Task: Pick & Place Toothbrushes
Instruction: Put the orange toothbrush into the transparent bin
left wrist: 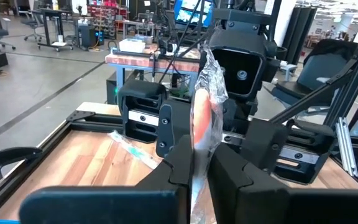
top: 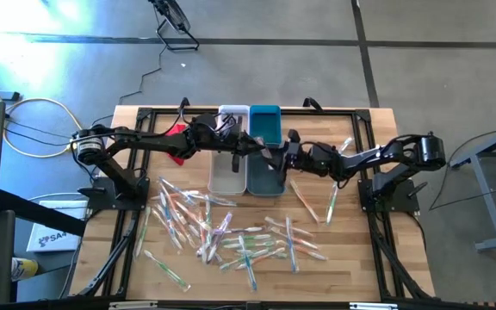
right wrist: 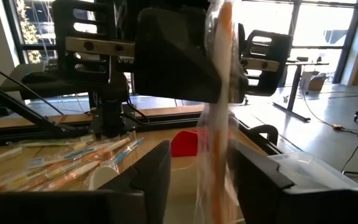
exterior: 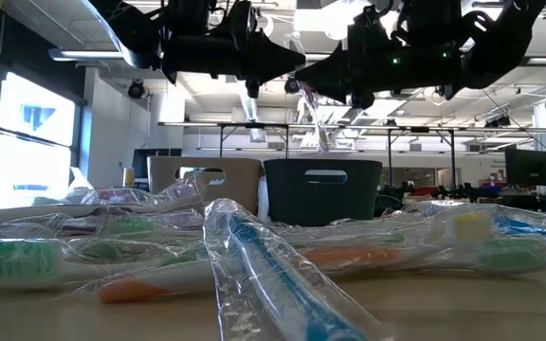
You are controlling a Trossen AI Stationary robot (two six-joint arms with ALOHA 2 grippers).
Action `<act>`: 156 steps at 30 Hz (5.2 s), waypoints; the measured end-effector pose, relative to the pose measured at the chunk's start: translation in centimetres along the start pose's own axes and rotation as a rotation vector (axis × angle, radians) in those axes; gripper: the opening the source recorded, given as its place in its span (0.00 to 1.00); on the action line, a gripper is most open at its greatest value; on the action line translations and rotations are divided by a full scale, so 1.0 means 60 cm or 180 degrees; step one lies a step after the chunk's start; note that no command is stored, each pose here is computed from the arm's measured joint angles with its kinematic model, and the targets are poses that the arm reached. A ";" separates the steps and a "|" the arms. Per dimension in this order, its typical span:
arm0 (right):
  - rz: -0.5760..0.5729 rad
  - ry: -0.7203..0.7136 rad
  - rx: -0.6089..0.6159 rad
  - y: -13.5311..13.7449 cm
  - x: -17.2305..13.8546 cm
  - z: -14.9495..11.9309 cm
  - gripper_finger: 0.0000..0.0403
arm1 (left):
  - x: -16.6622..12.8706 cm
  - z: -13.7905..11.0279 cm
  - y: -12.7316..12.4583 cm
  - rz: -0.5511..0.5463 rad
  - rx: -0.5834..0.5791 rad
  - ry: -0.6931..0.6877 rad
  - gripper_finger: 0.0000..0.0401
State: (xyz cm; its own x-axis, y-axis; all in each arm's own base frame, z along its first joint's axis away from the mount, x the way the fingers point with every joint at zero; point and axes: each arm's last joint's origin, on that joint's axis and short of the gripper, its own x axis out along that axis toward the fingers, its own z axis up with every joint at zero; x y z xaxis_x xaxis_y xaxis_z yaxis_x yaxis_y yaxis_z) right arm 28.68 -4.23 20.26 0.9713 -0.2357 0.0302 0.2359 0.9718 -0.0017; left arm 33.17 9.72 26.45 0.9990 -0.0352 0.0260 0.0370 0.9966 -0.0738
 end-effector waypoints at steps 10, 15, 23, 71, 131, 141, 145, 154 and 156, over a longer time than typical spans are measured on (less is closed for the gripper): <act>0.0004 0.0015 -0.0001 0.000 -0.001 0.001 0.54 | 0.000 -0.004 0.000 -0.0004 -0.0032 0.0084 0.06; 0.0005 0.0194 -0.0020 0.000 -0.001 -0.008 0.54 | 0.000 -0.005 0.000 -0.0047 -0.0029 0.0091 0.06; 0.0000 0.0341 -0.0031 0.000 -0.009 -0.002 0.54 | -0.005 -0.005 0.011 -0.0007 0.0048 0.0129 0.06; -0.0030 0.0882 0.0101 -0.009 -0.087 0.057 0.54 | -0.189 0.019 0.217 0.1758 -0.0767 0.0587 0.06; -0.0033 0.1045 0.0070 -0.009 -0.089 0.049 0.54 | -0.149 -0.114 0.273 0.2149 -0.1806 0.0788 0.35; -0.0034 0.1160 0.0047 -0.009 -0.091 0.044 0.54 | -0.149 -0.113 0.273 0.2134 -0.1793 0.0786 0.35; -0.0034 0.1160 0.0046 -0.009 -0.091 0.044 0.54 | -0.149 -0.114 0.273 0.2135 -0.1794 0.0795 0.35; -0.0034 0.1160 0.0046 -0.009 -0.091 0.044 0.54 | -0.149 -0.113 0.273 0.2137 -0.1798 0.0792 0.35; -0.0034 0.1160 0.0046 -0.009 -0.091 0.044 0.54 | -0.149 -0.114 0.273 0.2139 -0.1800 0.0793 0.35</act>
State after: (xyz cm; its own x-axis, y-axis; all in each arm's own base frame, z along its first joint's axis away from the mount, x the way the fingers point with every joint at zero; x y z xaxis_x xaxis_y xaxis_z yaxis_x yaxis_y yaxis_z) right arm 23.17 -3.47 22.71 0.9159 -0.2311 -0.3281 0.2483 0.9686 0.0109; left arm 25.01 25.84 18.22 0.7881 0.4588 -0.4103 -0.6142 0.6303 -0.4748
